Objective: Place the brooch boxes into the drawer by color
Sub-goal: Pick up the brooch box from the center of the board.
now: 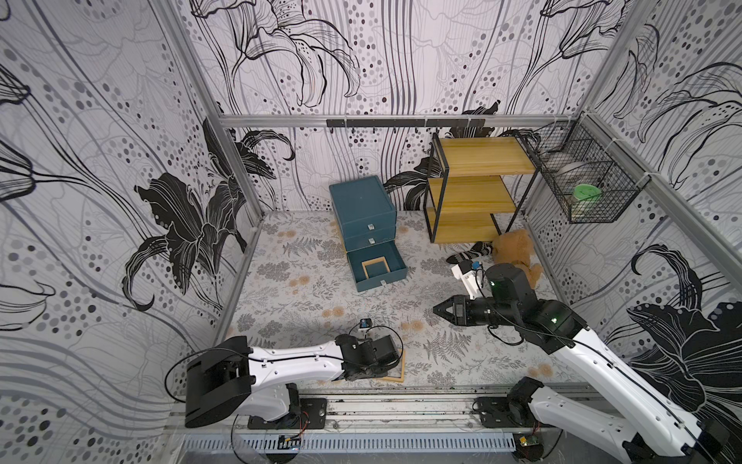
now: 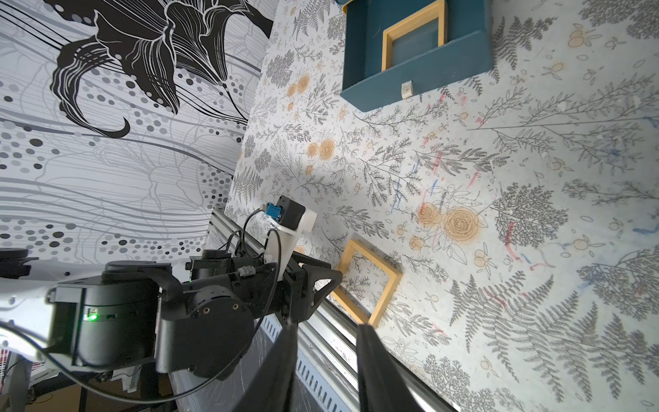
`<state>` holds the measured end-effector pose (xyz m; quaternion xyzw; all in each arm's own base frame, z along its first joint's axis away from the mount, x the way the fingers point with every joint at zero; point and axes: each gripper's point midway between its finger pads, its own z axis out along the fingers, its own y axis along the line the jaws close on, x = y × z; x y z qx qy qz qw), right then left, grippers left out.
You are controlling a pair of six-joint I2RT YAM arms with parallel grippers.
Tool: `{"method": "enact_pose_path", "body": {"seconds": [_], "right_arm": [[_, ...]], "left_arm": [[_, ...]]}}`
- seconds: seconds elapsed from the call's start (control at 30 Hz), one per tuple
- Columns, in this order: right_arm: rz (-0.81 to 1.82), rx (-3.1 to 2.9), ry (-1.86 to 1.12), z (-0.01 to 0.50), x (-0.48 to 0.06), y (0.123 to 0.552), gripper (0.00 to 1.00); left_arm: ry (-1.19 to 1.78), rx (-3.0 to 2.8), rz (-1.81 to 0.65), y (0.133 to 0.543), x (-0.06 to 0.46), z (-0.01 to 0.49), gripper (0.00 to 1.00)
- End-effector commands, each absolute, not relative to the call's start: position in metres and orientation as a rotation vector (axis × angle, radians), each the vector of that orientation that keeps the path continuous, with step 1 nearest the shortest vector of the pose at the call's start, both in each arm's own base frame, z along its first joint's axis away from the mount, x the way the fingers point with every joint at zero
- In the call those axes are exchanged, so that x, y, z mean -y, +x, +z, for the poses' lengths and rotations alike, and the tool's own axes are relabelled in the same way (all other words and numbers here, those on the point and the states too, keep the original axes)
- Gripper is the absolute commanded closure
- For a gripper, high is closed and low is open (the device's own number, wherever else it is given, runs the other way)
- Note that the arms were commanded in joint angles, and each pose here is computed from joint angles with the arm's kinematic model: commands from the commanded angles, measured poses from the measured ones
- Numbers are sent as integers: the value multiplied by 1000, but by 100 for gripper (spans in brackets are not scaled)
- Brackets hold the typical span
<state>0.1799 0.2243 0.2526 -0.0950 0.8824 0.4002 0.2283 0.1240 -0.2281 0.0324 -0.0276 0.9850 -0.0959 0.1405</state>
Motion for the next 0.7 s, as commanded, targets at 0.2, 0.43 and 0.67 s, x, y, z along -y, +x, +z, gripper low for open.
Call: {"method": "enact_pose_path", "body": {"seconds": [0.2, 0.43, 0.67], "right_arm": [[1123, -2439, -263, 247, -229, 179, 67], [1125, -2443, -257, 246, -228, 179, 67], [1125, -2444, -259, 245, -229, 180, 67]], "left_arm": [[-43, -2851, -242, 123, 226, 23, 71], [-28, -2854, -234, 124, 229, 21, 76], [-12, -2852, -213, 125, 231, 20, 82]]}}
